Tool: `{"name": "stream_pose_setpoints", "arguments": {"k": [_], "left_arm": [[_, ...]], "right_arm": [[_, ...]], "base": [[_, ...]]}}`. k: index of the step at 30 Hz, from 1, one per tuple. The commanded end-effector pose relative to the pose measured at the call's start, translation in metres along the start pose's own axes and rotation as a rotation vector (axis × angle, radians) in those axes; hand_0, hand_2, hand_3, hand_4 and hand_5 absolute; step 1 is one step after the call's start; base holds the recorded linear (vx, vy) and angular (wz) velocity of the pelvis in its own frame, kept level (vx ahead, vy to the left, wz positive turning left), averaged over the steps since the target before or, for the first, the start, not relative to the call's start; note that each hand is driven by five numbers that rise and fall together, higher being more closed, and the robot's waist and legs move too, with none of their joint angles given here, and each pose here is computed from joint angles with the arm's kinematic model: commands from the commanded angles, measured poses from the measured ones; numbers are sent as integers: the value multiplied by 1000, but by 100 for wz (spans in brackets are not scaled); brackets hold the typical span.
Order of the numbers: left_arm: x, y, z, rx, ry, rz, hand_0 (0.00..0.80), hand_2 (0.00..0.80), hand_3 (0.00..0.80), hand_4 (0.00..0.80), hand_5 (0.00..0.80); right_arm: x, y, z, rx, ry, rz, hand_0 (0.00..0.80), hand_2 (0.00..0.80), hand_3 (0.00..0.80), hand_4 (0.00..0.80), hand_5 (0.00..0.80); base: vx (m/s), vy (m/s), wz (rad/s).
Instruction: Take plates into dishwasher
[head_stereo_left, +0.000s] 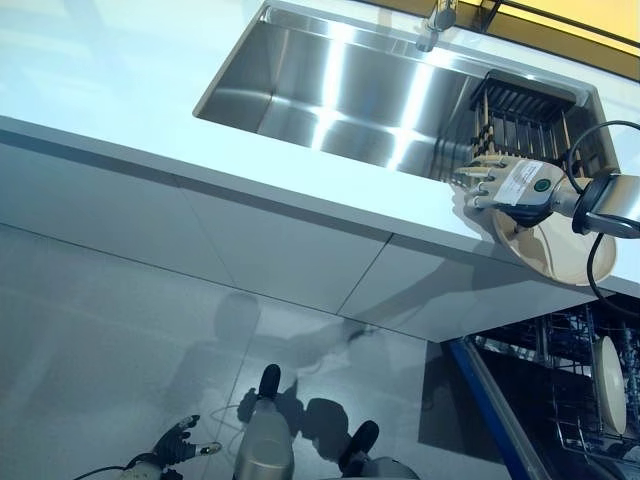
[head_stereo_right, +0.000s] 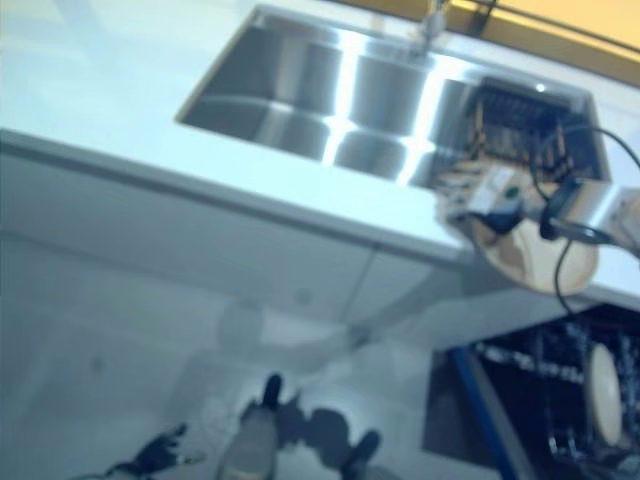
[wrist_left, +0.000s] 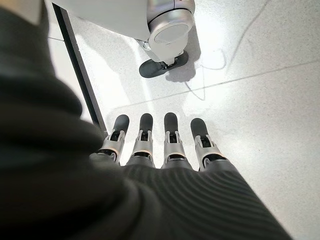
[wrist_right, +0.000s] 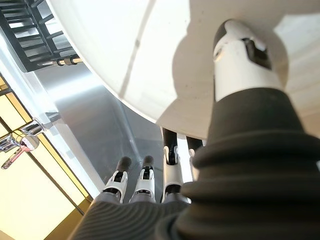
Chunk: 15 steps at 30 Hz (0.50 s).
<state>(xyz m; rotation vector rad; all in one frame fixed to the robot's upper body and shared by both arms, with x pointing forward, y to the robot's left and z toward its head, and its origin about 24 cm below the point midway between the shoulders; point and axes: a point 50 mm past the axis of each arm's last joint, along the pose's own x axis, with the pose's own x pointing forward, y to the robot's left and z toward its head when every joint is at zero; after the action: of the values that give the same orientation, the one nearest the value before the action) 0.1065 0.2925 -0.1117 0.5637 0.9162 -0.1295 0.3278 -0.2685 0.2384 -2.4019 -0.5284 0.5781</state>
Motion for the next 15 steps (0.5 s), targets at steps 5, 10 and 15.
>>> {"name": "stream_pose_setpoints", "arguments": {"k": [5,10,15], "left_arm": [[-2,18,7,20,-47,39,0,0,0,0,0],[-1,14,7,18,-46,30,0,0,0,0,0],[0,11,8,15,-44,22,0,0,0,0,0]], "right_arm": [[-22,-17,-31,-70,148,-65,0,0,0,0,0],[-28,-21,-38,-42,218,-154,0,0,0,0,0],[-35,-17,-41,-68,236,-151,0,0,0,0,0]], "base": [[0,0,0],[-5,7,0],[-23,44,0]]}}
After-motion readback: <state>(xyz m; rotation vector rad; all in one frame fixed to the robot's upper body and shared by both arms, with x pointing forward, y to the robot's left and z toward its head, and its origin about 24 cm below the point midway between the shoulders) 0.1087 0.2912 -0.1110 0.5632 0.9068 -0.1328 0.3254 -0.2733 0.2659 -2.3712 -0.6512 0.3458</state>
